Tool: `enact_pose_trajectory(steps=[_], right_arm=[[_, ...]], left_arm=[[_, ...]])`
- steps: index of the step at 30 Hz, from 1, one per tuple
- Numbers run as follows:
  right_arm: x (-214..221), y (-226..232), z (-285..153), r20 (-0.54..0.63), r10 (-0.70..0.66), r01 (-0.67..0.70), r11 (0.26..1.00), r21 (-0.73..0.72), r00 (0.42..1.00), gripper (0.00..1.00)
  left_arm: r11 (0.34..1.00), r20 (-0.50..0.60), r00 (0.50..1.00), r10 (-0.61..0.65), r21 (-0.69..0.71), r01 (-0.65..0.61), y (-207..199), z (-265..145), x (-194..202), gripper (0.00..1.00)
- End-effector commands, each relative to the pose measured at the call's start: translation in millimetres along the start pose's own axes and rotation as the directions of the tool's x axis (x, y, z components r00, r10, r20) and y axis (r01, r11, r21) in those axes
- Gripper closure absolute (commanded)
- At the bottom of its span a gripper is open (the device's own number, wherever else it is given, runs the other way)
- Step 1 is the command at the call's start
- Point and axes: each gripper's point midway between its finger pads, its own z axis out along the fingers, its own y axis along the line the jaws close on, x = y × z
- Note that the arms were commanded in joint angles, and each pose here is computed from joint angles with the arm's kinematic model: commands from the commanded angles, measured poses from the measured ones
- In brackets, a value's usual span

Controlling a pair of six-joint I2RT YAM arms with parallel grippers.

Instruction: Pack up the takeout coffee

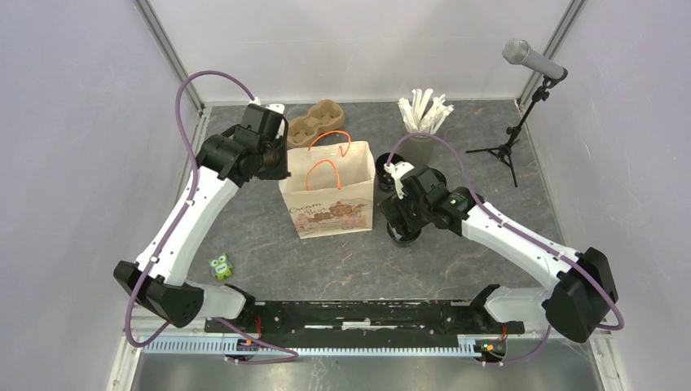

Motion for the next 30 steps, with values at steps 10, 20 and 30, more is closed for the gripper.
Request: enact_pose_trajectory(steps=[10,20,30], right_arm=[[-34,-2,-17,0.096,0.015,-0.018,1.000,0.024,0.995,0.02],[-55,12,-33,0.279,0.136,-0.112,0.989,-0.101,0.951,0.02],[-20,-11,-14,0.062,0.053,-0.056,0.997,0.059,0.997,0.14]], left_arm=[[1.000,0.072,0.997,-0.003,0.026,0.001,-4,-14,-18,0.81],[1.000,0.075,0.997,0.000,0.027,-0.002,-5,-14,-20,0.81],[0.999,0.072,0.997,-0.001,0.035,-0.002,-6,-14,-19,0.81]])
